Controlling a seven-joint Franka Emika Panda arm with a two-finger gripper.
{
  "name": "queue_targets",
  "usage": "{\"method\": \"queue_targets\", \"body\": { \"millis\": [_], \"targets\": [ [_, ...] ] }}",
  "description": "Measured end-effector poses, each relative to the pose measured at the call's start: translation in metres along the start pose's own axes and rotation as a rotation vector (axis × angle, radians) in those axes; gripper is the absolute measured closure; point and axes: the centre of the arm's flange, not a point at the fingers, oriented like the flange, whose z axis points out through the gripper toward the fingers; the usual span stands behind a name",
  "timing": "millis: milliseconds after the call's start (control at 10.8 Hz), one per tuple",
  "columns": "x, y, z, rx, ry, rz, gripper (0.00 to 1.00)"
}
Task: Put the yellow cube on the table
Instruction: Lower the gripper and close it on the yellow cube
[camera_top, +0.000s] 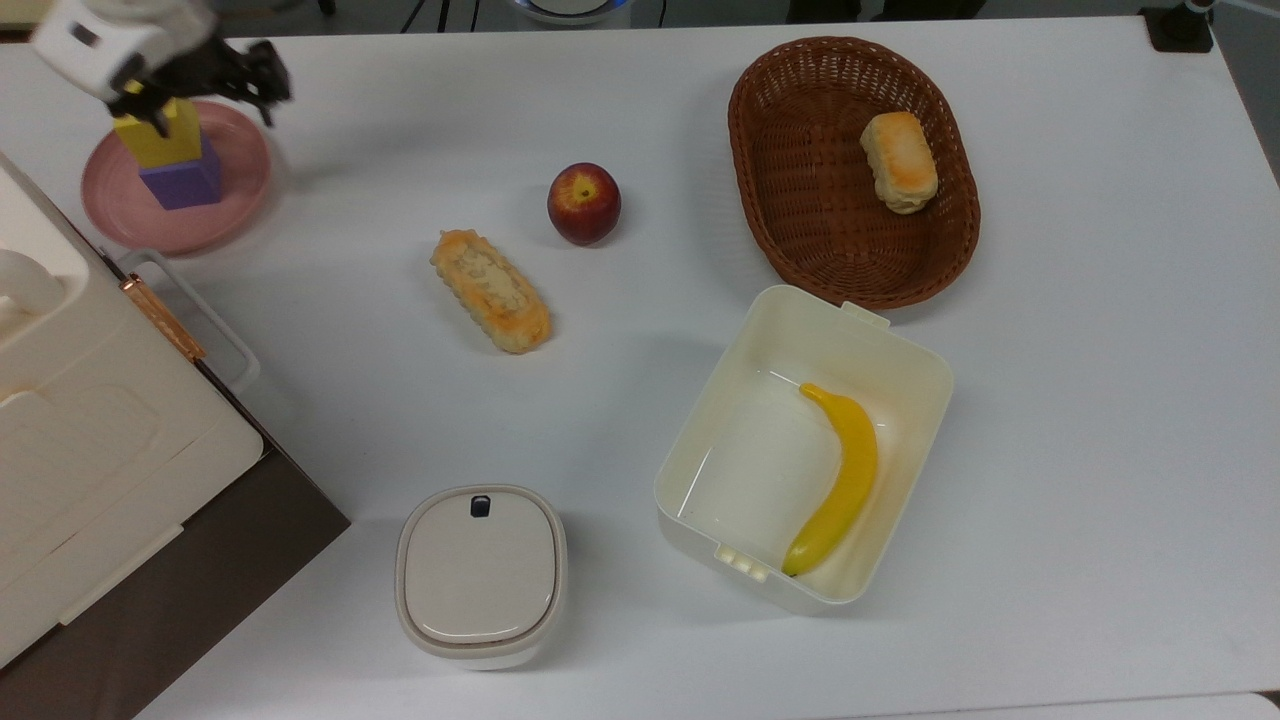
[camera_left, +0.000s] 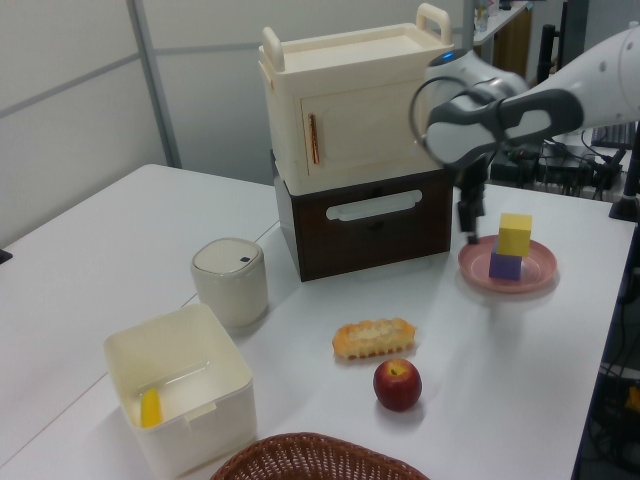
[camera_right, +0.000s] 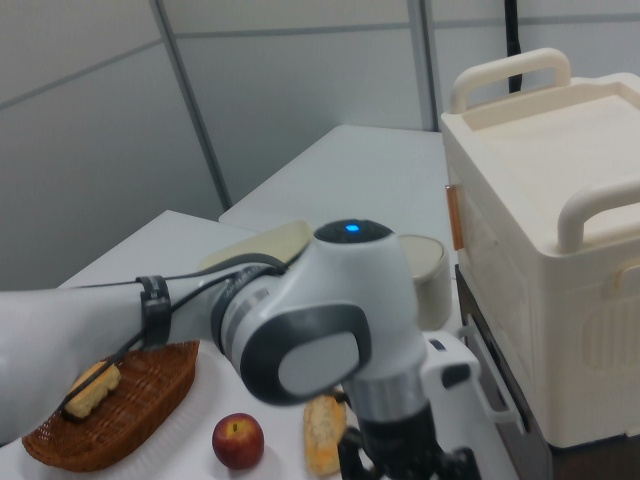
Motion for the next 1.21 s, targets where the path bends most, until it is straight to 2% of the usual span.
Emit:
{"method": "queue_targets", "body": {
  "millis": [185,371,742,1113,1205],
  "targets": [
    [-0.034,0.039,0.002,-0.016,0.024,-0.031,0.0],
    [-0.049,0.058,0.004,-0.036,0.047,-0.019,0.0],
    [-0.052,0.063,0.016,-0.029,0.042,-0.011,0.0],
    [-0.058,0.072,0.047,0.012,0.009,-0.001,0.0],
    [-0.061,0.074,0.055,0.009,0.016,-0.004,0.04]
  ]
}}
